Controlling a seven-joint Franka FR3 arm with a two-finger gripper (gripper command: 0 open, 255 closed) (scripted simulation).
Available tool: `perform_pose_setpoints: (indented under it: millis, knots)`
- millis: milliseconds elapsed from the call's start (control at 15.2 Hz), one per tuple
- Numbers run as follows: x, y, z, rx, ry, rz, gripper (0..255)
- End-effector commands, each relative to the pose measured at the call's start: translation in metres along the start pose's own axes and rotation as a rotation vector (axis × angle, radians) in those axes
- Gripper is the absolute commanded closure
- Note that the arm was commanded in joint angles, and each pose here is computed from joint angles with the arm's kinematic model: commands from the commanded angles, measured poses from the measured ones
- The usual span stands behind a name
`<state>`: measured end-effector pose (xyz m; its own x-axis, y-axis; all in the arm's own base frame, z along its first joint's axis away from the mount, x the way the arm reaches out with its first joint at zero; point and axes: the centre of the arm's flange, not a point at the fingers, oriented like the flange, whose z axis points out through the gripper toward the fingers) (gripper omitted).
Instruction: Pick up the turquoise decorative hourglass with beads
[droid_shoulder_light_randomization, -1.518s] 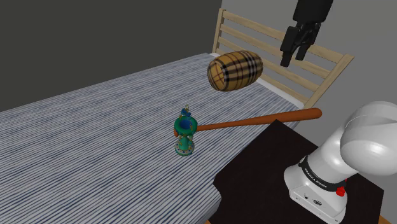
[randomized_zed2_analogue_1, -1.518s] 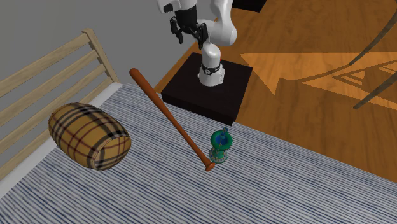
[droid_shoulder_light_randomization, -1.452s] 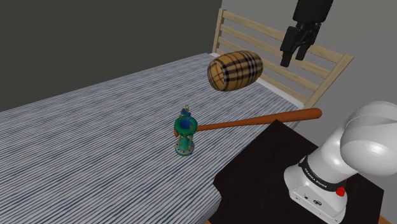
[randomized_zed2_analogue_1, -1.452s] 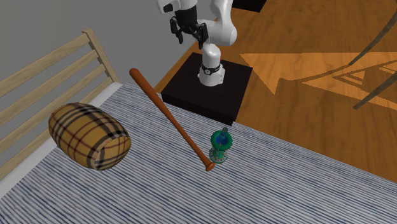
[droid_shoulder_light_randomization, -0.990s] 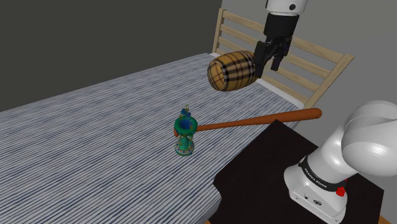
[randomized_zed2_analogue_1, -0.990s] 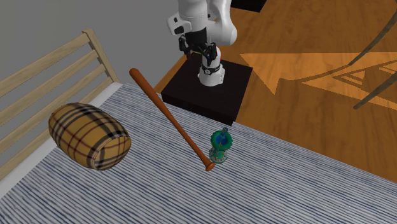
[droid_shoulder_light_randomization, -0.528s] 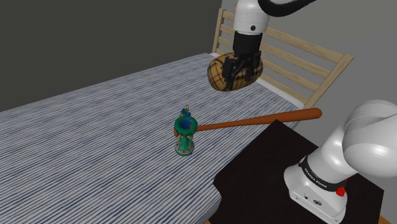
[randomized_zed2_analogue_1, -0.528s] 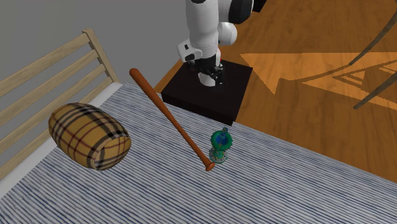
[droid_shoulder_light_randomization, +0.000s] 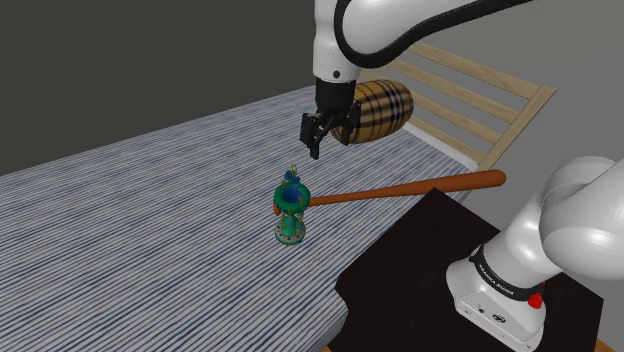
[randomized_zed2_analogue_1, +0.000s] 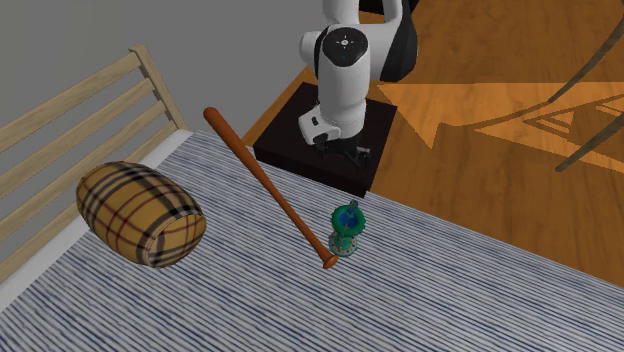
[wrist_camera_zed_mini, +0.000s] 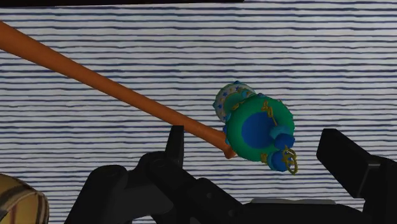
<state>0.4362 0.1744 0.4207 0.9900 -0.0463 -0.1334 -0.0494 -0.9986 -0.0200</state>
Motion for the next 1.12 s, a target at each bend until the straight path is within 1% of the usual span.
perform_pose_setpoints:
  millis: [0,330,792,924,990,1056]
  knots:
    - [0.014,-0.021,0.013,0.001,0.004,-0.002,0]
    - [0.047,-0.063,0.04,-0.001,0.011,-0.007,0]
    - [0.052,-0.062,0.077,-0.001,0.011,-0.007,0]
    - [0.052,-0.062,0.08,-0.001,0.011,-0.007,0]
    - [0.053,-0.062,0.08,-0.001,0.011,-0.007,255]
    - [0.053,-0.063,0.08,-0.001,0.011,-0.007,255]
